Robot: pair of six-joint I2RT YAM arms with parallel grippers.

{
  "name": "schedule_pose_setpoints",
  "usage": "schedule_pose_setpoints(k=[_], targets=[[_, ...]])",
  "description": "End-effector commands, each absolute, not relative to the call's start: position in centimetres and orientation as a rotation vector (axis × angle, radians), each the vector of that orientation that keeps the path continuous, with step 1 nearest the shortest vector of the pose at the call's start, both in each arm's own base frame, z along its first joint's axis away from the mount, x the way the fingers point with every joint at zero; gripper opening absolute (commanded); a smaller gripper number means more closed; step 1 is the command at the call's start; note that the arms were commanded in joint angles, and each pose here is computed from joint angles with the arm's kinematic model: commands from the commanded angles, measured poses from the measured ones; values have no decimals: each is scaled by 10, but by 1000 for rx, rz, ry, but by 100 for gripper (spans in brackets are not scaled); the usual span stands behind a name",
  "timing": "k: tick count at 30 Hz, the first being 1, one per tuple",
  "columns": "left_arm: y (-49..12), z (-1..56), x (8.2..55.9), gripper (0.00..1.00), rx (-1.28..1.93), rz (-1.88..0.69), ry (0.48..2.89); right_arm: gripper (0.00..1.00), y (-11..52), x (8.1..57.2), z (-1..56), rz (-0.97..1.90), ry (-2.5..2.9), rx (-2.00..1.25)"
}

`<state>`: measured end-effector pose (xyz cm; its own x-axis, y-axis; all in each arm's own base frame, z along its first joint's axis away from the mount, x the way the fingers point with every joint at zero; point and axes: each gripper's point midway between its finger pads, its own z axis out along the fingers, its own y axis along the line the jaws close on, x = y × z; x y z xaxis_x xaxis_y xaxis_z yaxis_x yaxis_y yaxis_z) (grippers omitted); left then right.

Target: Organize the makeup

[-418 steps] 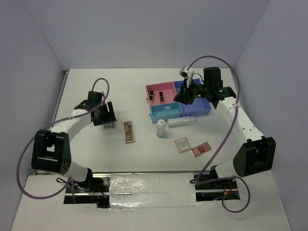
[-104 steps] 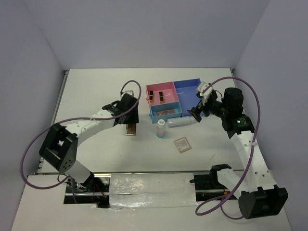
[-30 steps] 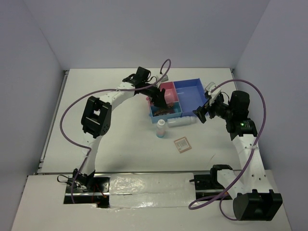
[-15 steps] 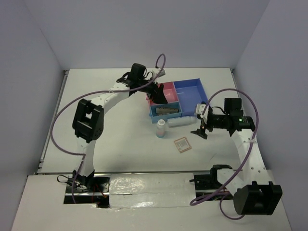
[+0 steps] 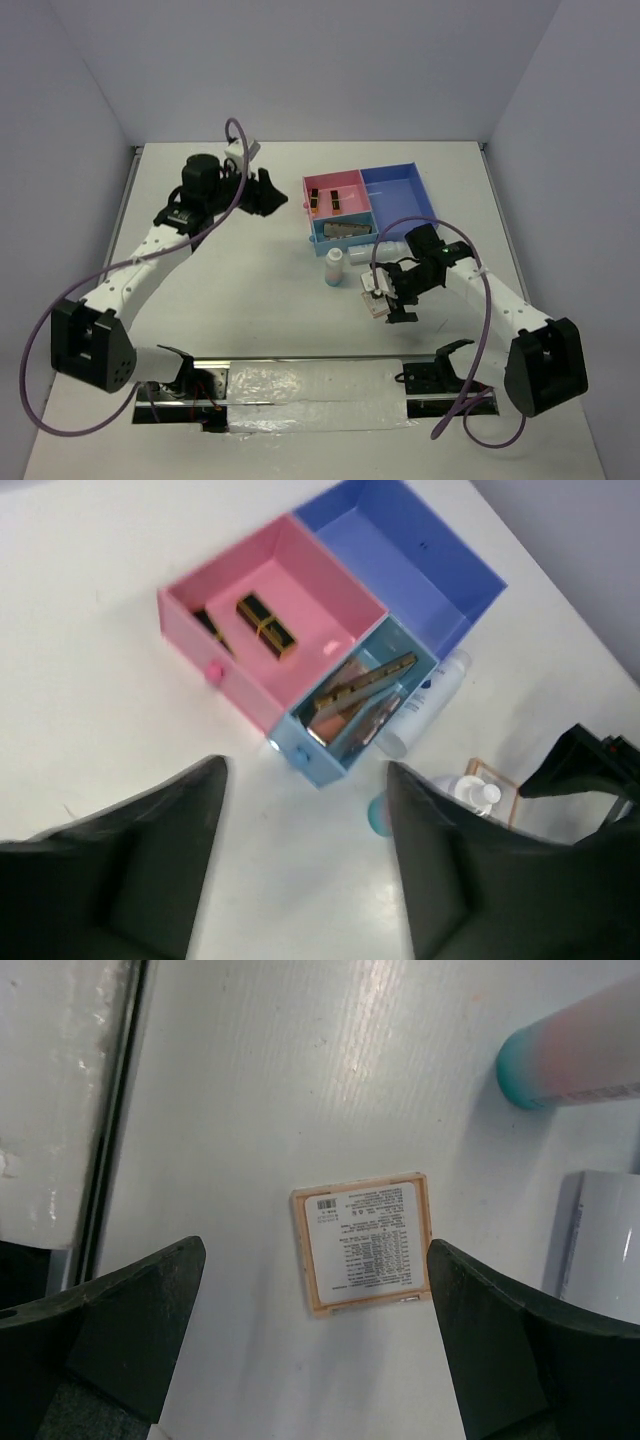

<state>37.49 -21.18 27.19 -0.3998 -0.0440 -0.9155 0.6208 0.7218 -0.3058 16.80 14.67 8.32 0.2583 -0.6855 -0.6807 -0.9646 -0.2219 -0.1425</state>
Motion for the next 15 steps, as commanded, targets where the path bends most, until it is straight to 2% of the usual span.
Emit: schedule_pose_setpoints(k=[1,3,4,10,15], targets=[[-186,228,355,82,257,-719,1980,100,152,198,72,532,1531,-1975],[-171,231,346,96,183,-672,1955,100,154,200,67,524,1550,-1980],[-167,227,341,99,160,-665,1955,100,154,203,64,517,1573,-1971],[-139,211,316,99,-28,-613,1949,99,154,216,48,462,1591,-2010],[-134,203,306,99,-49,-606,1963,100,150,209,39,488,1568,-2094]])
